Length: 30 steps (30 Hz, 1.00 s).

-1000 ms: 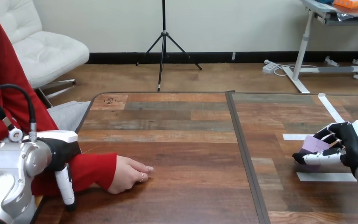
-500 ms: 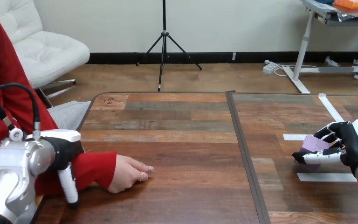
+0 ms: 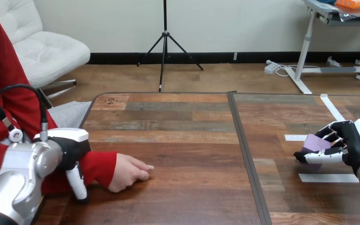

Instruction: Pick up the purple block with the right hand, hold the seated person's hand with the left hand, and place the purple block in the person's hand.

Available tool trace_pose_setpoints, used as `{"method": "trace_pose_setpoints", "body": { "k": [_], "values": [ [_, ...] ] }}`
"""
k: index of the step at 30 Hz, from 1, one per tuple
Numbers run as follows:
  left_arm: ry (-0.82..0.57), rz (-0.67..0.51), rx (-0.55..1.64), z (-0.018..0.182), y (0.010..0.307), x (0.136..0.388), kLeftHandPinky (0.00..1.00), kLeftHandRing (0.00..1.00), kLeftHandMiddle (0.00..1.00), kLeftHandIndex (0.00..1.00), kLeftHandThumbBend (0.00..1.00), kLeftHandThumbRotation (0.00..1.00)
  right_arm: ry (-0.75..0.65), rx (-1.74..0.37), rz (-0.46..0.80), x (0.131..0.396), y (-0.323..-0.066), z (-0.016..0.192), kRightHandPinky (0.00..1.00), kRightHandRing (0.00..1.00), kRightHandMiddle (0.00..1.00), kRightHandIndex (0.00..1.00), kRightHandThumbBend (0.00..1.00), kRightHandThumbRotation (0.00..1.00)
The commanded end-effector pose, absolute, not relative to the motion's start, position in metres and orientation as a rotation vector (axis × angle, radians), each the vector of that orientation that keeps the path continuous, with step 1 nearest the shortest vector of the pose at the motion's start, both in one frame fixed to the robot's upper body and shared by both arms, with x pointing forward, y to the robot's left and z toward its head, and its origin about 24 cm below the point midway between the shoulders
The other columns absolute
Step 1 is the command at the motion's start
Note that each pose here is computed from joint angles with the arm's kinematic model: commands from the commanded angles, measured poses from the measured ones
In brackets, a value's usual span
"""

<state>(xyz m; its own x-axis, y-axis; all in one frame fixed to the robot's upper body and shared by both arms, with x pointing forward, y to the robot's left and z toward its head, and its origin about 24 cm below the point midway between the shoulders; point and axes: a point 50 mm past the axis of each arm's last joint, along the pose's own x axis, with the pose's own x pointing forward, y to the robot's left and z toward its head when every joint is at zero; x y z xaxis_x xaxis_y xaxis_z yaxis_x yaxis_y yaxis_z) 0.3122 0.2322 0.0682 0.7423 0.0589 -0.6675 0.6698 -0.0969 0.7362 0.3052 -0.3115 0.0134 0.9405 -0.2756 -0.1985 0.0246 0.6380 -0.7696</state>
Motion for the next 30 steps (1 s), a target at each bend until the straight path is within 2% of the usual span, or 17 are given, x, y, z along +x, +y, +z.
{"method": "trace_pose_setpoints", "body": {
  "k": [1, 6, 12, 18, 30],
  "values": [
    [0.526, -0.501, 1.645, 0.0882, 0.2258, 0.3274, 0.32, 0.46, 0.54, 0.62, 0.73, 0.15, 0.152, -0.849, -0.223, 0.3288, -0.3069, 0.0499, 0.42, 0.46, 0.49, 0.48, 0.82, 0.00],
    [0.512, -0.499, 1.646, 0.0877, 0.2245, 0.3278, 0.25, 0.35, 0.46, 0.61, 0.71, 0.12, 0.153, -0.848, -0.226, 0.3291, -0.3067, 0.0499, 0.43, 0.46, 0.49, 0.48, 0.82, 0.00],
    [0.474, -0.486, 1.647, 0.0869, 0.2237, 0.3272, 0.22, 0.30, 0.42, 0.59, 0.70, 0.09, 0.156, -0.850, -0.229, 0.3295, -0.3061, 0.0496, 0.43, 0.46, 0.49, 0.48, 0.82, 0.00],
    [0.448, -0.471, 1.639, 0.0856, 0.2235, 0.3268, 0.18, 0.25, 0.37, 0.55, 0.69, 0.02, 0.154, -0.848, -0.227, 0.3290, -0.3059, 0.0490, 0.43, 0.46, 0.49, 0.48, 0.83, 0.00],
    [0.420, -0.463, 1.608, 0.0856, 0.2239, 0.3267, 0.14, 0.21, 0.33, 0.53, 0.67, 0.00, 0.149, -0.830, -0.225, 0.3295, -0.3037, 0.0484, 0.42, 0.44, 0.48, 0.48, 0.82, 0.00]
  ]
}}
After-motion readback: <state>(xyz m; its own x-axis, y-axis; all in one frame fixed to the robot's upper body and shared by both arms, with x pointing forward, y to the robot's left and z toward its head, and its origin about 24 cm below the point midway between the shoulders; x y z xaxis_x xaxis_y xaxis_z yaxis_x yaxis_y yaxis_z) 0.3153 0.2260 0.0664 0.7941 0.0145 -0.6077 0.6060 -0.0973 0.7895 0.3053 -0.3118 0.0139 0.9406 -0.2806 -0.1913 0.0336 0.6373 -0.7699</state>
